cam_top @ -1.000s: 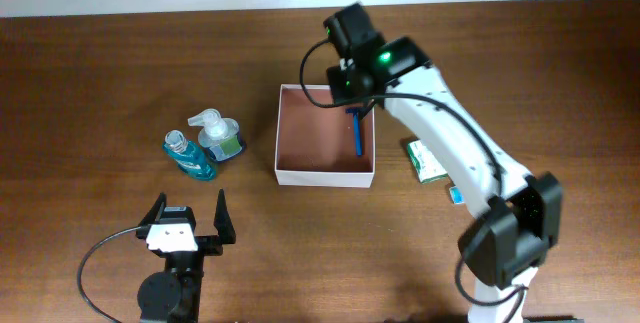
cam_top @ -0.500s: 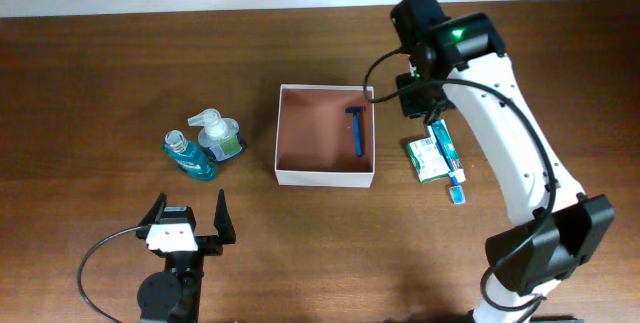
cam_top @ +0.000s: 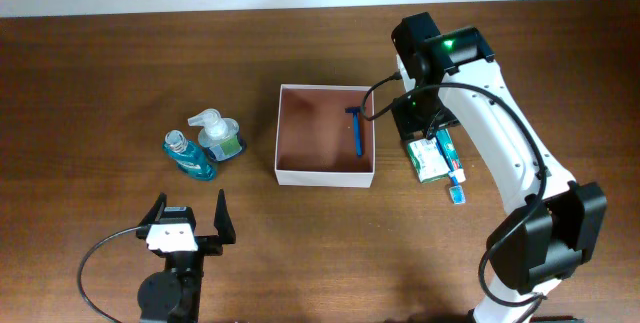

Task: Pack container
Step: 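Move the right gripper over the green-white soap bar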

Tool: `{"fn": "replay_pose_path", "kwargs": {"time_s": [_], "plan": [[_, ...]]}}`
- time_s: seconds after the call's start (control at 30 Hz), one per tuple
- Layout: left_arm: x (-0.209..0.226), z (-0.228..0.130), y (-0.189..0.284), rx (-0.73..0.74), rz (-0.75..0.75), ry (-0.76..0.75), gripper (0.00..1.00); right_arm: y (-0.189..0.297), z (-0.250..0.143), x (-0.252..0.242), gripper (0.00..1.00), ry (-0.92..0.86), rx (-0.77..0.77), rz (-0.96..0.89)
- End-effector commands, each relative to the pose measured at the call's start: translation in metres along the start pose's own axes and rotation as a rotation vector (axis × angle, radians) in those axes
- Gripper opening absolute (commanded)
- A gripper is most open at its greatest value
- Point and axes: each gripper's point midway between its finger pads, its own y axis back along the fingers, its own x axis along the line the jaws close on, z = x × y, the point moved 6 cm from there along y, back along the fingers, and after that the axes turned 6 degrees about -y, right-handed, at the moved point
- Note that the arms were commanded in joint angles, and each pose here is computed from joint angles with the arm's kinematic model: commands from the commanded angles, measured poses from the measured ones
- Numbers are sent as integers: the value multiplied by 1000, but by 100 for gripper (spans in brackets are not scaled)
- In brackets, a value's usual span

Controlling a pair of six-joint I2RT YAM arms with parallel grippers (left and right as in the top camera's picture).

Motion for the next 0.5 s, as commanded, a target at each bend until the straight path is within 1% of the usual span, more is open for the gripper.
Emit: {"fn": "replay_pose_path", "kwargs": {"time_s": [0.0, 0.33, 0.47], "plan": [[0, -2, 0, -1, -5, 3, 99, -2, -3, 7, 67, 64, 23, 73], [0, -2, 0, -1, -5, 3, 100, 0, -8, 9, 67, 113, 48, 93], [0, -2, 0, -1, -5, 3, 99, 11, -15, 11, 67, 127, 35, 101]]}}
